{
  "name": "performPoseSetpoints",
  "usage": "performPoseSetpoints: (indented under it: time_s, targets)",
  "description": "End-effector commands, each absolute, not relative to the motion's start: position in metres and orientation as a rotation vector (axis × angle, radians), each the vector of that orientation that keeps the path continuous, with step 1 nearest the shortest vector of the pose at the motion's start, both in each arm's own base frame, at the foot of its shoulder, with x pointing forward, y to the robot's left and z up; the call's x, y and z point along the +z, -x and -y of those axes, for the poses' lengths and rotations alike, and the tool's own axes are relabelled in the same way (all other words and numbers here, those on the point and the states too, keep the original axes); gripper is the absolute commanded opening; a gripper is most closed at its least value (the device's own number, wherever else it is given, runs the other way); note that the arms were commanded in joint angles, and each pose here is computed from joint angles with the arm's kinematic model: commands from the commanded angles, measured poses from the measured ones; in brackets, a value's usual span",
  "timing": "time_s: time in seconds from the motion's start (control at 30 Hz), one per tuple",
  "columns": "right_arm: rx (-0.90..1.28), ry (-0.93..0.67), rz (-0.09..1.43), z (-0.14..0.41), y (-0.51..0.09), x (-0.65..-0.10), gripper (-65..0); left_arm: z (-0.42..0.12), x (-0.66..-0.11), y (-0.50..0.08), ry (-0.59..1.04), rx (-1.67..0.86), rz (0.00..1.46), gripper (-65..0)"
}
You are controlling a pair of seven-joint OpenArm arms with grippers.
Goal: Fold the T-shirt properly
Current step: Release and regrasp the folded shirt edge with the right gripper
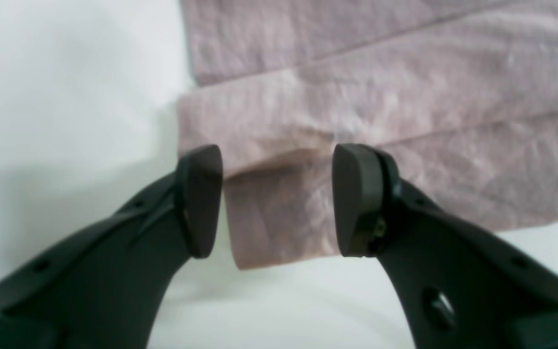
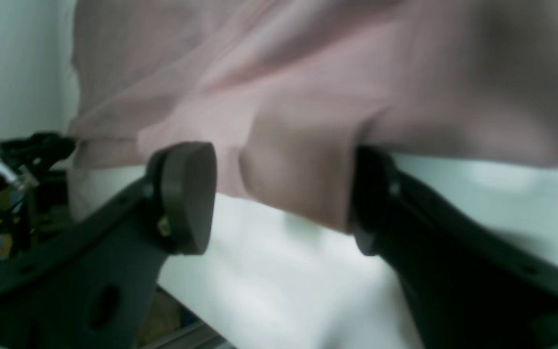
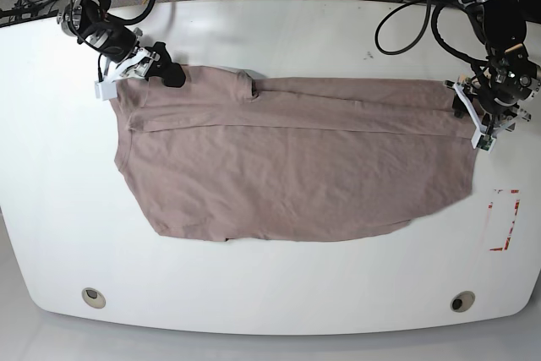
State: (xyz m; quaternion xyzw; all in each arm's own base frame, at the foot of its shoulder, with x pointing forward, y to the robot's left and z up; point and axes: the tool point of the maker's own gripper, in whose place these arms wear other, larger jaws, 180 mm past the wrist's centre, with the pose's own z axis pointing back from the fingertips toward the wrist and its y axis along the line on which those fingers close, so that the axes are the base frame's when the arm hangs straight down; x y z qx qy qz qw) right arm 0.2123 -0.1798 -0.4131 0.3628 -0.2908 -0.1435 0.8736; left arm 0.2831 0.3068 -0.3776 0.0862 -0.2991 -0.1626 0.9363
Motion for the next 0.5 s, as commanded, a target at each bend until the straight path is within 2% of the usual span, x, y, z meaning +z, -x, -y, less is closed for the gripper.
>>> performPoseSetpoints:
  time_s: [0.0, 0.07, 0.2, 0.27, 0.3, 0.47]
  targets:
    - [-0.286, -0.742, 0.594, 0.181, -0.210, -0.414, -28.2, -0.312, -0.363, -0.293, -0.200, -0.338, 0.657, -31.2]
    - [-0.295, -0.750, 0.596, 0.178, -0.210, -0.414, -34.2, -0.312, -0.362, -0.293, -0.200, -0.336, 0.657, -31.2]
    - [-0.295, -0.752, 0.599, 0.177, -0.211, -0.414, -55.2, -0.313, -0.362, -0.293, -0.202, -0.335, 0.656, -31.2]
    - [-0.286, -0.752, 0.603, 0.177, -0.211, -0.413, -62.6, -0.312, -0.363, -0.293, -0.201, -0.338, 0.656, -31.2]
    - [-0.273, -0.748, 0.612, 0.176, -0.212, -0.409, -65.0, -0.312, -0.363, -0.292, -0.202, -0.339, 0.653, -31.2]
    - [-0.181, -0.714, 0.674, 0.172, -0.211, -0.381, -65.0, -0.313, -0.363, -0.292, -0.205, -0.339, 0.652, -31.2]
